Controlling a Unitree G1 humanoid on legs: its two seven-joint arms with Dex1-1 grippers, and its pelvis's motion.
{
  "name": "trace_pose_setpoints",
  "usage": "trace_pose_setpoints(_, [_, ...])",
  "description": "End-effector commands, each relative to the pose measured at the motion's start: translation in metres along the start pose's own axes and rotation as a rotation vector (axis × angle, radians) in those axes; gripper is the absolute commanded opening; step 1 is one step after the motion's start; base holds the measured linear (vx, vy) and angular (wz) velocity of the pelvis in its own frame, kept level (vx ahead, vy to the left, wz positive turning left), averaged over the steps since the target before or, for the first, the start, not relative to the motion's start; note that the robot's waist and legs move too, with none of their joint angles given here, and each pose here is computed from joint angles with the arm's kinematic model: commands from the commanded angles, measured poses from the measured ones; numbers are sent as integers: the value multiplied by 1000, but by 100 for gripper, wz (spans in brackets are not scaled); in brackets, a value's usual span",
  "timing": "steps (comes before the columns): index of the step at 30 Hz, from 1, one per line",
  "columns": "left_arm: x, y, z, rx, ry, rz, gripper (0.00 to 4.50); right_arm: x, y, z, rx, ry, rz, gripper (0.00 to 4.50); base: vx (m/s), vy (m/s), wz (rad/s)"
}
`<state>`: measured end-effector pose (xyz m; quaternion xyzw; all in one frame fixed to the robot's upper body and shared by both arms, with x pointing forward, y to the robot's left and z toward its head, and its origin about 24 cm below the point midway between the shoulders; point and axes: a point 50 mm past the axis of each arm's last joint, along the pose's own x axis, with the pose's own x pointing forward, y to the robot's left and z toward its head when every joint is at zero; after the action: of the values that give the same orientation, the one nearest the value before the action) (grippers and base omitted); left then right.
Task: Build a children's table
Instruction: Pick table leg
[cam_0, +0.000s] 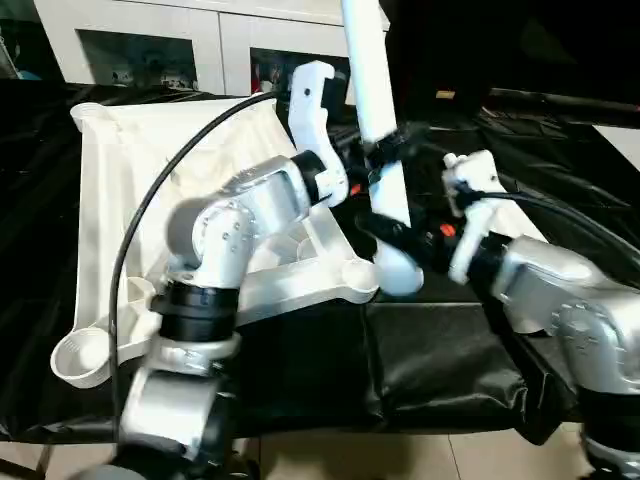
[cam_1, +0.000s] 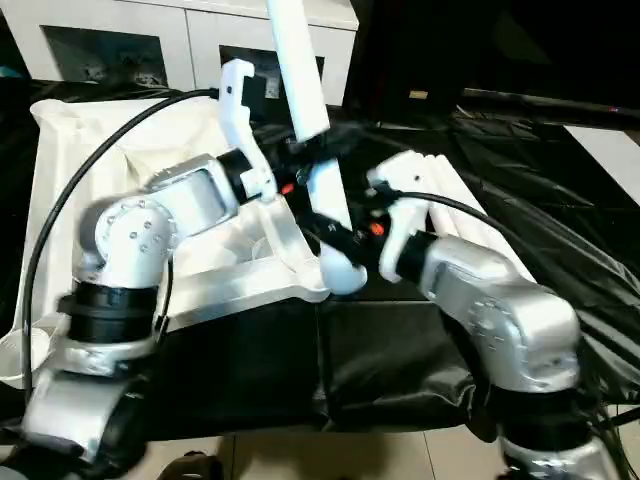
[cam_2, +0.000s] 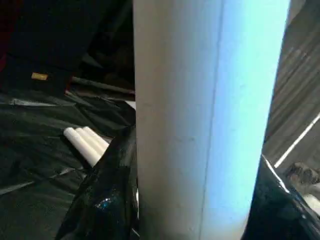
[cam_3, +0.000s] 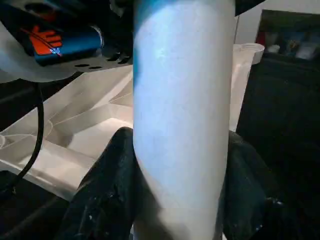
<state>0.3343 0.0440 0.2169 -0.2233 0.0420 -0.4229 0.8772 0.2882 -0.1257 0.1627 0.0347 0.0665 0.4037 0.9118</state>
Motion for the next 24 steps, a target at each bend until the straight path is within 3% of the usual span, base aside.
trace_pose_setpoints(1, [-3, 5, 8, 7, -36, 35, 216, -1, -2, 5, -43, -13, -8, 186, 0, 0, 0])
trace_pose_setpoints(4, [-4, 5, 9, 9, -39, 31, 199, -1, -1, 5, -46, -11, 4, 186, 0, 0, 0])
trace_pose_setpoints(7, [-4, 3, 9, 11, -31, 10, 186, -2, -1, 5, -24, -20, 16, 256, 0, 0, 0])
trace_pose_setpoints(11, [-4, 0, 9, 10, -7, -34, 185, -4, -4, 6, 16, -28, 30, 290, 0, 0, 0])
trace_pose_setpoints(16, [-2, -6, 13, 47, 40, -121, 185, -20, -4, 15, 40, -3, 176, 331, 0, 0, 0])
trace_pose_setpoints(24, [-3, -12, 10, 85, 101, -219, 185, -33, -14, 14, 100, 54, 225, 342, 0, 0, 0])
